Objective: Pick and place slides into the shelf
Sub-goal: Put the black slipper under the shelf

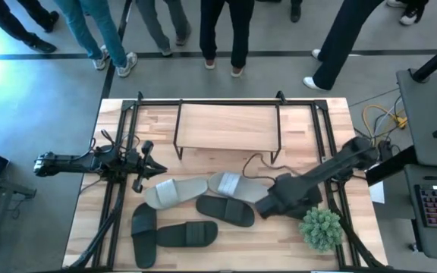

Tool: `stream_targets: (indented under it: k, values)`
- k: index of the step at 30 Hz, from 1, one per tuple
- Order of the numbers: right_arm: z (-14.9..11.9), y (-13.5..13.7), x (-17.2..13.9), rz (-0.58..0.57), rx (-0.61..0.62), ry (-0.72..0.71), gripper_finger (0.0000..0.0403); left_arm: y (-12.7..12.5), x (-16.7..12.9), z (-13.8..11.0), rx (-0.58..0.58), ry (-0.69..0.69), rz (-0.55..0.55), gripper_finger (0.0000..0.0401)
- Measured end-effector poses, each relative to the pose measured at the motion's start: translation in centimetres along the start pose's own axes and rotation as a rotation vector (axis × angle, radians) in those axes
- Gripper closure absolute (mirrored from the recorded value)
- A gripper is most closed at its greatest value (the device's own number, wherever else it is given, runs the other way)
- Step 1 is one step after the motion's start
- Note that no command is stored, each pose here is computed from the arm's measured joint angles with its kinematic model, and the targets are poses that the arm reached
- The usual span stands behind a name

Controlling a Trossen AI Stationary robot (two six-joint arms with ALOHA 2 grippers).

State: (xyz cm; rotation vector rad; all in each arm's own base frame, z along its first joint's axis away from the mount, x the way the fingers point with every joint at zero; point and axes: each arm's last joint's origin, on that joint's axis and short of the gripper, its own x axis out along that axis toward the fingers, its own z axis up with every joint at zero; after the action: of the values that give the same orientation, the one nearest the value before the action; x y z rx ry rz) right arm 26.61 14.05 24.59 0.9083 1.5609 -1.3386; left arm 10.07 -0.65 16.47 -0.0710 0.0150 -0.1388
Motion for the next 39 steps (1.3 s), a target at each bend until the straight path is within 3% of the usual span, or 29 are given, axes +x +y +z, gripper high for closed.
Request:
stream_targets:
  k: [10,20,24,34,39]
  values:
    - [-0.2,4.1,4.8,-0.188,0.075,-0.068,0.0193,0.0,0.0,0.0,0.000,-0.001,0.000,0.0384]
    - [0.0,5.6,7.8,-0.293,0.093,-0.117,0.0199,0.0,0.0,0.0,0.000,-0.001,0.000,0.0384]
    - [0.2,5.3,8.5,-0.324,0.120,-0.131,0.0234,0.0,0.0,0.0,0.000,0.000,0.000,0.0384]
    - [0.6,4.9,9.1,-0.341,0.106,-0.194,0.0377,0.0,0.0,0.0,0.000,0.000,0.000,0.0384]
    - [0.3,4.8,7.3,-0.254,0.024,-0.230,0.0389,0.0,0.0,0.0,0.000,-0.001,0.000,0.0384]
